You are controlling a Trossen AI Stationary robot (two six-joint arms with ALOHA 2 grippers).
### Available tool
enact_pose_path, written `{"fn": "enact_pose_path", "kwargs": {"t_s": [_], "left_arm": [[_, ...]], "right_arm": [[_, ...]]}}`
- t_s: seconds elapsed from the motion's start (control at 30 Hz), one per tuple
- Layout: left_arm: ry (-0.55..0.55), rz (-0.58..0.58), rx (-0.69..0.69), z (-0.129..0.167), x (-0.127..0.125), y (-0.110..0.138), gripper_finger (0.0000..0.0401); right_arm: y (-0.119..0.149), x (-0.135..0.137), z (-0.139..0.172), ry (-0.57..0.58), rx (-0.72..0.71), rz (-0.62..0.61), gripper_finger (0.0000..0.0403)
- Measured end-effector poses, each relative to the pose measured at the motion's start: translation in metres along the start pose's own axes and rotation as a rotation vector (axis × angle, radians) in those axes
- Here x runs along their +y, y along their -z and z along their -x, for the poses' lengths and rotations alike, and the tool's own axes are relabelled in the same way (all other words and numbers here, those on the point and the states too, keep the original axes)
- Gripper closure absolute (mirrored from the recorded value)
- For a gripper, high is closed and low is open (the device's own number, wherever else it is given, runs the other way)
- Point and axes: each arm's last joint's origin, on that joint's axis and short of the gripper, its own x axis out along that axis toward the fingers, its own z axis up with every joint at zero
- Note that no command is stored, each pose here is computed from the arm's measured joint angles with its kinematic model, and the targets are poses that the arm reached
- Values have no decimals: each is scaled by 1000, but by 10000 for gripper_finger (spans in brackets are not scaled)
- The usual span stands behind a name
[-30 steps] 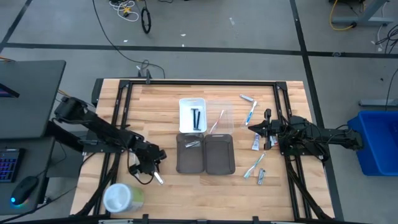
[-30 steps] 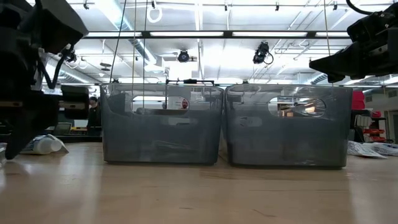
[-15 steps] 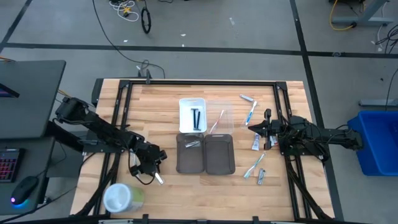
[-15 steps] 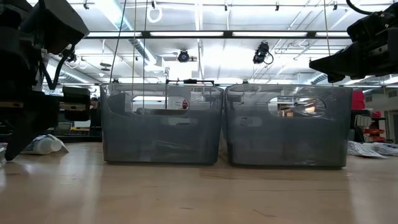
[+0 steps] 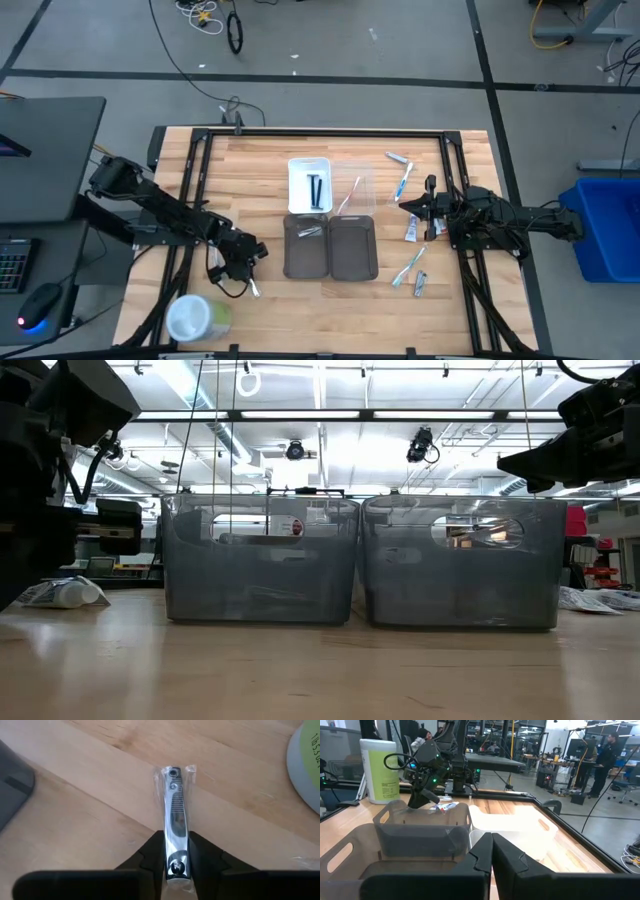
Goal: Pick & Place Travel size toiletries
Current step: Put the silver nail cutter into the left black bin
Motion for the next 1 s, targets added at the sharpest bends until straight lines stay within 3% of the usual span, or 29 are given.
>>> {"fn": "enact_pose_path", "kwargs": {"t_s": [0.27,0.5,1.0], "left_arm": [[-3,-2,1,0,0,0,312],[-3,-3,1,0,0,0,330],[-4,2,4,0,1,-2,327]], "right_arm": [[0,0,0,0,0,0,389],[0,0,0,0,0,0,389],[0,0,0,0,0,0,389]]}}
